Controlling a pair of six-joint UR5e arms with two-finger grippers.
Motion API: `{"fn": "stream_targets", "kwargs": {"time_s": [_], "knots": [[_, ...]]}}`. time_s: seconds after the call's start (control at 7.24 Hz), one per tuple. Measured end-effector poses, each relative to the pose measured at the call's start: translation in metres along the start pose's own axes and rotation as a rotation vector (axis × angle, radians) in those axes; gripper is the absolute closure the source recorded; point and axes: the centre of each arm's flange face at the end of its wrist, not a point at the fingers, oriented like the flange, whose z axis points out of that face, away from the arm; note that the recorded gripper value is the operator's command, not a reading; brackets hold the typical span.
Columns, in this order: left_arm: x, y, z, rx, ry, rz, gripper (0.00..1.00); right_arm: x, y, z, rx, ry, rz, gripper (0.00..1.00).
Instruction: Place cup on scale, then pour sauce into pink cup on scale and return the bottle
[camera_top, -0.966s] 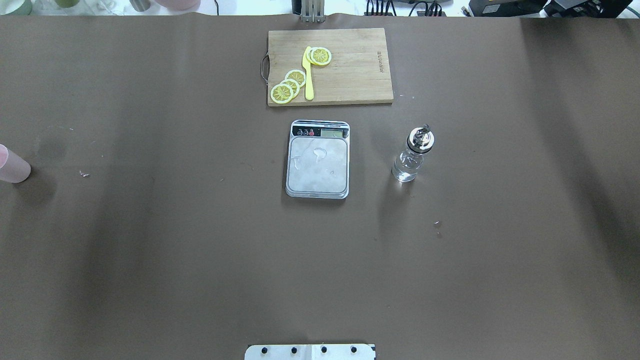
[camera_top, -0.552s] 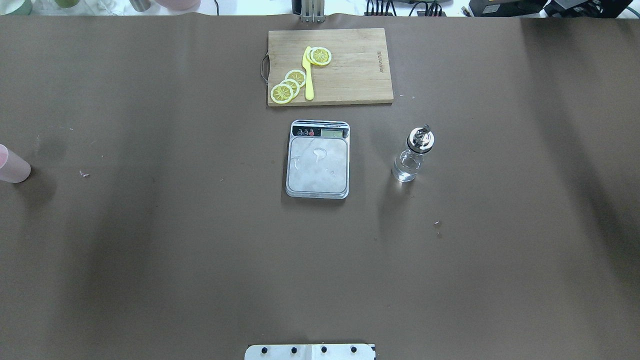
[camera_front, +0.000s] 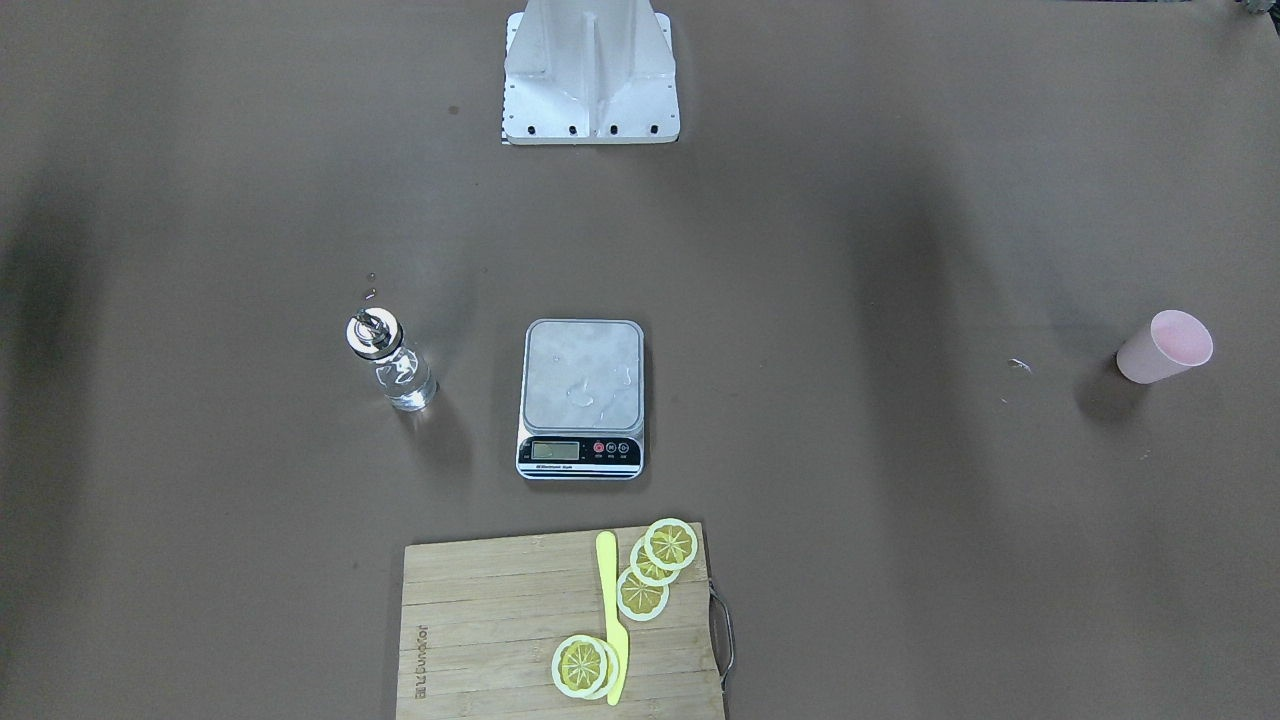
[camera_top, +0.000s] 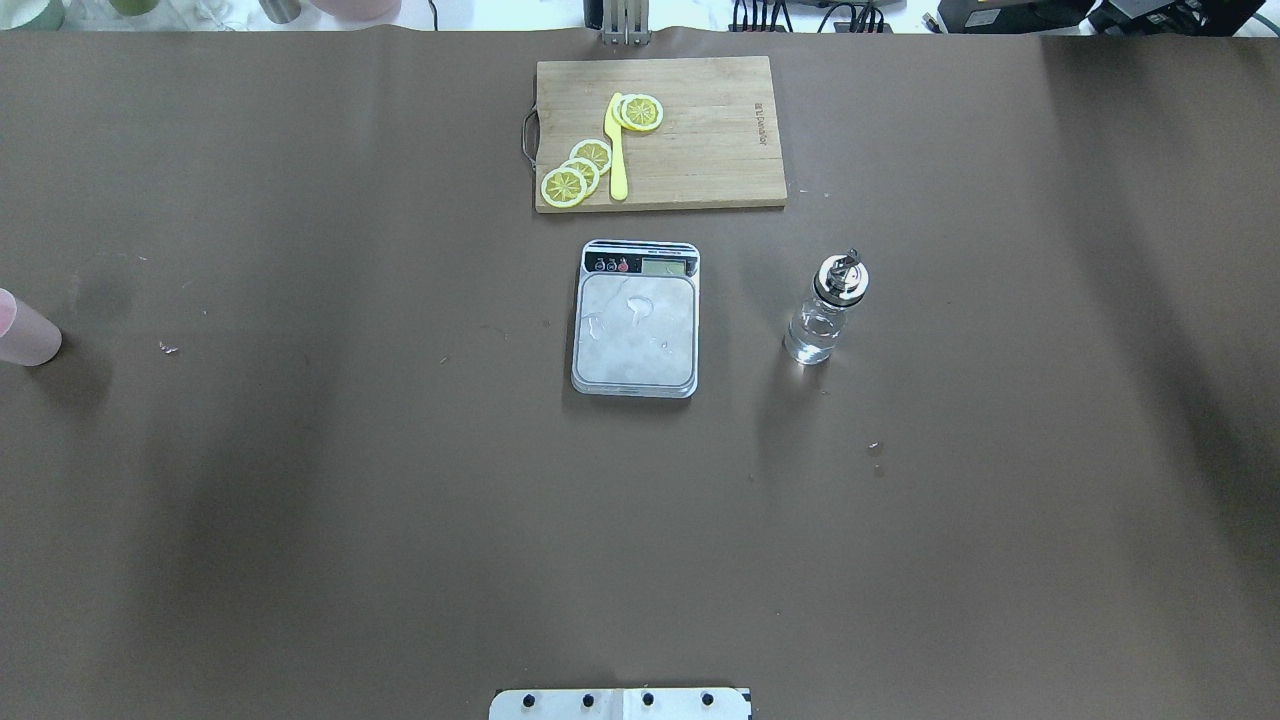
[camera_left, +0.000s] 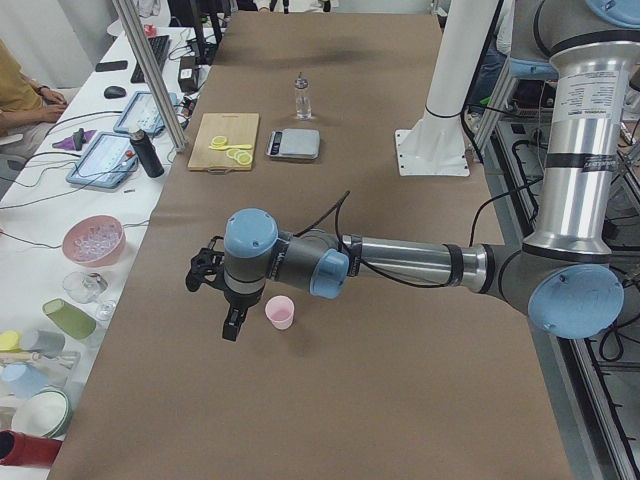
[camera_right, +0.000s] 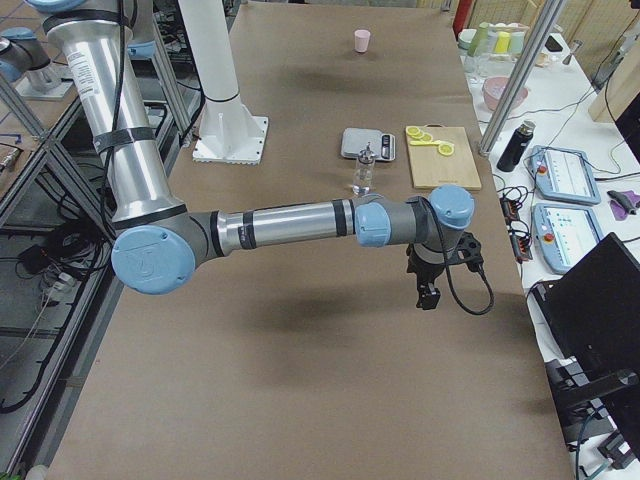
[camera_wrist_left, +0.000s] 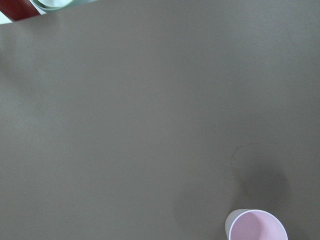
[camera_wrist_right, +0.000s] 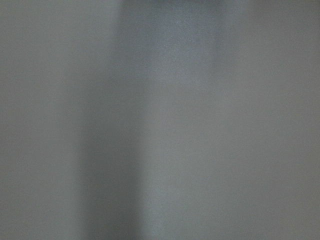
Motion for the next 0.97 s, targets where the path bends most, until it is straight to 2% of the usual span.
{"fn": "stream_targets", "kwargs": {"time_s": [0.14, 0.28, 0.69, 0.97], "knots": [[0.002, 0.003, 0.004, -0.011, 0.056, -0.038, 0.02, 0.000, 0.000, 0.000, 0.000, 0.000, 0.000, 0.00], [0.005, 0.004, 0.002, -0.009, 0.078, -0.049, 0.02, 0.000, 0.000, 0.000, 0.000, 0.000, -0.001, 0.00], [0.010, 0.003, -0.002, 0.002, 0.063, -0.045, 0.02, 0.000, 0.000, 0.000, 0.001, 0.000, -0.001, 0.00], [0.017, -0.003, 0.006, -0.015, 0.059, -0.046, 0.02, 0.001, 0.001, 0.001, -0.002, 0.000, 0.002, 0.00]]}}
